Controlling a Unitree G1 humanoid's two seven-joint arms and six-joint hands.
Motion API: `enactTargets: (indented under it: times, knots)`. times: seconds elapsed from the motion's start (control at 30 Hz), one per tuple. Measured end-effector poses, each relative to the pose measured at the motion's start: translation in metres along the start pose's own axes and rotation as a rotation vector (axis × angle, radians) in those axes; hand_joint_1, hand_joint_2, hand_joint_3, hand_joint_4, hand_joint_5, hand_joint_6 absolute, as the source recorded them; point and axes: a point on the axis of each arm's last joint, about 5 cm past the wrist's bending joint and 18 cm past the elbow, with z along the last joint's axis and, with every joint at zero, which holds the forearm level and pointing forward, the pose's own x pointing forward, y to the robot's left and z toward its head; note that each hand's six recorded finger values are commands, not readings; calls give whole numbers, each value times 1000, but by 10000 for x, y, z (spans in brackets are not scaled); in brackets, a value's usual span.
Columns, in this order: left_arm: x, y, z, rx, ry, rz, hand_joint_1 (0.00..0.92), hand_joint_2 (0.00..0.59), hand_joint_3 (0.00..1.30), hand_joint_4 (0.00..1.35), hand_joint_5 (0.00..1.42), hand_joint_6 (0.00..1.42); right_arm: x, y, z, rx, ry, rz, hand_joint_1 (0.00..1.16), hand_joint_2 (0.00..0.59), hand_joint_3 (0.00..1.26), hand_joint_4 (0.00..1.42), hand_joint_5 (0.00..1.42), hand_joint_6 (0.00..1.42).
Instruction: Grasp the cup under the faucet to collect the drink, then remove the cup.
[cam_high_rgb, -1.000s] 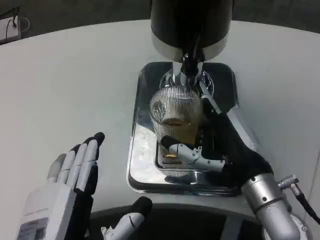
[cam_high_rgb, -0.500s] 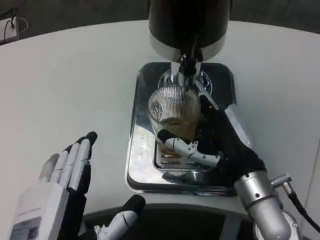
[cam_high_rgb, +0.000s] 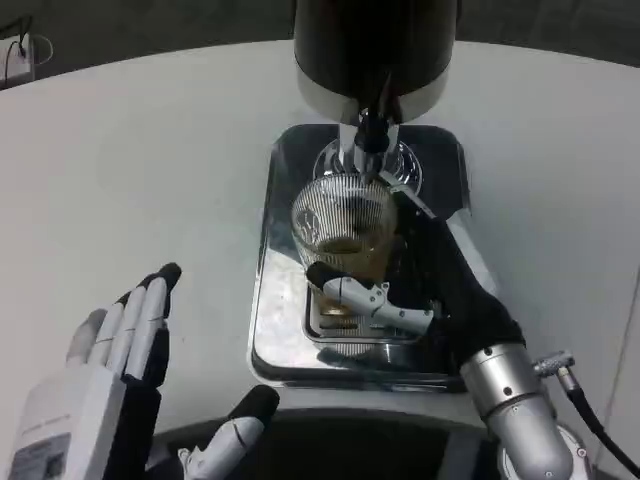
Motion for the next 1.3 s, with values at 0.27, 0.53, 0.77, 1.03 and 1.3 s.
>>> enactTargets:
  times: [0.27,0.53,0.77,1.03,1.3]
  knots:
    - [-12,64,-17,1,37,24,0,186,0,0,24,0,49,75,22,5,-2,-21,952,188,307,500,599,943]
    - [-9,89,-4,1,38,27,0,184,0,0,24,0,68,118,41,35,1,-69,1107,223,632,888,1023,1410]
    - [7,89,1,-2,36,28,0,183,0,0,32,0,37,91,44,67,7,-106,1145,164,747,1005,1153,1424]
    - [28,84,14,-9,28,33,0,183,0,0,34,0,0,47,60,11,-14,-99,1162,141,777,1013,1181,1424]
    - [49,74,24,-14,19,35,0,183,0,0,34,0,-56,37,86,10,-32,-104,1162,122,786,1013,1201,1424]
